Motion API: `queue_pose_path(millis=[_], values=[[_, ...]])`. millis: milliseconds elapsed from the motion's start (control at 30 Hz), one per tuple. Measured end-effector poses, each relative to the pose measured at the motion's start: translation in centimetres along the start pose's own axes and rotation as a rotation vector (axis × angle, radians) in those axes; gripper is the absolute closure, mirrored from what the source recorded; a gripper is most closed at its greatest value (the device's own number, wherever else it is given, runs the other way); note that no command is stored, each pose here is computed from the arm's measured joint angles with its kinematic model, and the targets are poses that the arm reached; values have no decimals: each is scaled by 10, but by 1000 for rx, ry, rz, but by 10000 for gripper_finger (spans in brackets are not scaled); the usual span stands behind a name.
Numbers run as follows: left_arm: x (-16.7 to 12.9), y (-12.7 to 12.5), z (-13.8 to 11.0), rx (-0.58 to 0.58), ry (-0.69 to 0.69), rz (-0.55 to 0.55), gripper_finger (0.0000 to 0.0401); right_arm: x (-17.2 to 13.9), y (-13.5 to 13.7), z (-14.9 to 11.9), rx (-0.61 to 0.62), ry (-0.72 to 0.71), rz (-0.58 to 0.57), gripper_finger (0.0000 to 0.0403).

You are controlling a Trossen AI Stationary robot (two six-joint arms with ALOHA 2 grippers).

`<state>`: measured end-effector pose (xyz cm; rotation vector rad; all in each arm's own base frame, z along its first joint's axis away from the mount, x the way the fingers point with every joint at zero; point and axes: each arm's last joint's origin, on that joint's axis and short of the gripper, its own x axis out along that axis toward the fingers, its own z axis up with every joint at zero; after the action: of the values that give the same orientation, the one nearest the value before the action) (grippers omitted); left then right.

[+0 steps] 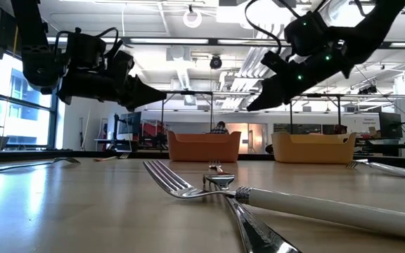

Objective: Sort silverware by color (type)
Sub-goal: Put the orange fork into the green bin

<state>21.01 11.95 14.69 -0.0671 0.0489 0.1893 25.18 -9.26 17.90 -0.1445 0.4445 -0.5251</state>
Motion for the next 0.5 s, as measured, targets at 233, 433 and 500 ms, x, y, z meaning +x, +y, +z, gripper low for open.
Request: queue_pose_path(millis=[233,433,500], values=[[2,1,1,-2,0,1,401,-5,2,6,2,-68,134,403],[3,-1,-1,-6,30,-8,401,-15,27,6,22,-140,379,403],[4,-4,-2,3,39,-19,401,-20,38,3,20,-160,421,403]])
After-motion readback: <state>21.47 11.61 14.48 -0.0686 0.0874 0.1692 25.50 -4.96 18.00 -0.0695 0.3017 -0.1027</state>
